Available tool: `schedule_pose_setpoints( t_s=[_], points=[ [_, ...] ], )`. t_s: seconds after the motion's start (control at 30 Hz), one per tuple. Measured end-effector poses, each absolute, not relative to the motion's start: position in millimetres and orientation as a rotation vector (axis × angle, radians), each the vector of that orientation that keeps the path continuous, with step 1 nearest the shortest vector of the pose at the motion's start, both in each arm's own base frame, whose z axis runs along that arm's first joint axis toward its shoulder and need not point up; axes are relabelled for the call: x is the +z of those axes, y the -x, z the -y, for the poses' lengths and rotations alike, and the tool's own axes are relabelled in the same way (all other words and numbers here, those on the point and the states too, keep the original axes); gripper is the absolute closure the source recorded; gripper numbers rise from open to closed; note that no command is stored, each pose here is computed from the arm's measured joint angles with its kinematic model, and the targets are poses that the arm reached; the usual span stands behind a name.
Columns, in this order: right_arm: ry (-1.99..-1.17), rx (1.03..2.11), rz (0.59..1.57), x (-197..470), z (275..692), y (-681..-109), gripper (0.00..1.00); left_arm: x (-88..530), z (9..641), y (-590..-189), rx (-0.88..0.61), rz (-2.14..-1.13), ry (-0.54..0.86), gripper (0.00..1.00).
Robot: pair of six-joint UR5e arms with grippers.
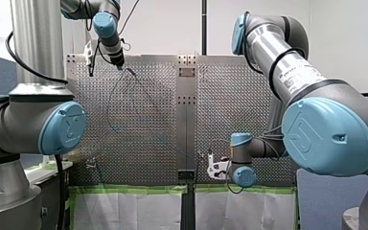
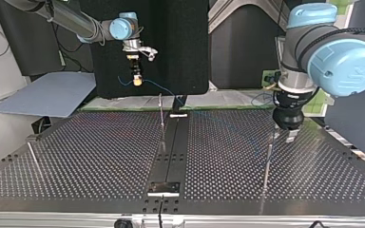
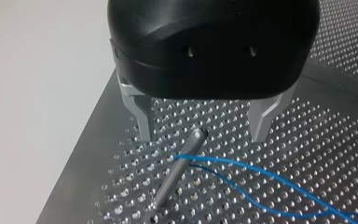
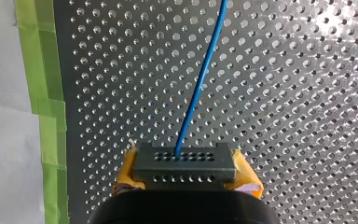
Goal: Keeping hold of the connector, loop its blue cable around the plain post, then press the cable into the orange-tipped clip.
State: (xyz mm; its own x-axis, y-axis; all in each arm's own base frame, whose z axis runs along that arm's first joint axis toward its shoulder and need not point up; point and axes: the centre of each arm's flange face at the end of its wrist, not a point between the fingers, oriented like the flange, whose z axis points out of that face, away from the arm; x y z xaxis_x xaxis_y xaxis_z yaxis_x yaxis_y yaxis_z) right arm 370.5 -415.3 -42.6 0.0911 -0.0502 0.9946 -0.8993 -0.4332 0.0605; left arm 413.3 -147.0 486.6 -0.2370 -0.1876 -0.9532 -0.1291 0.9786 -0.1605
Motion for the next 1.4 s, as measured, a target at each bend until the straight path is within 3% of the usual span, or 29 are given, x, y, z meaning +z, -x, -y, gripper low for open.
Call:
schedule_pose_setpoints(
  t_s=[0.4, 0.87, 1.4],
  points=[
    [-1.620, 1.433, 0.956, -43, 415, -371, 1.00, 486, 151, -411, -0.045, -1.817, 0.224, 0.02],
    [-1.615, 1.437, 0.955, -42, 416, -371, 1.00, 451, 179, -430, 0.001, -1.867, 0.059, 0.02],
    [-1.611, 1.441, 0.953, -42, 416, -371, 1.00, 434, 250, -450, 0.102, -1.754, -0.087, 0.02]
  ],
)
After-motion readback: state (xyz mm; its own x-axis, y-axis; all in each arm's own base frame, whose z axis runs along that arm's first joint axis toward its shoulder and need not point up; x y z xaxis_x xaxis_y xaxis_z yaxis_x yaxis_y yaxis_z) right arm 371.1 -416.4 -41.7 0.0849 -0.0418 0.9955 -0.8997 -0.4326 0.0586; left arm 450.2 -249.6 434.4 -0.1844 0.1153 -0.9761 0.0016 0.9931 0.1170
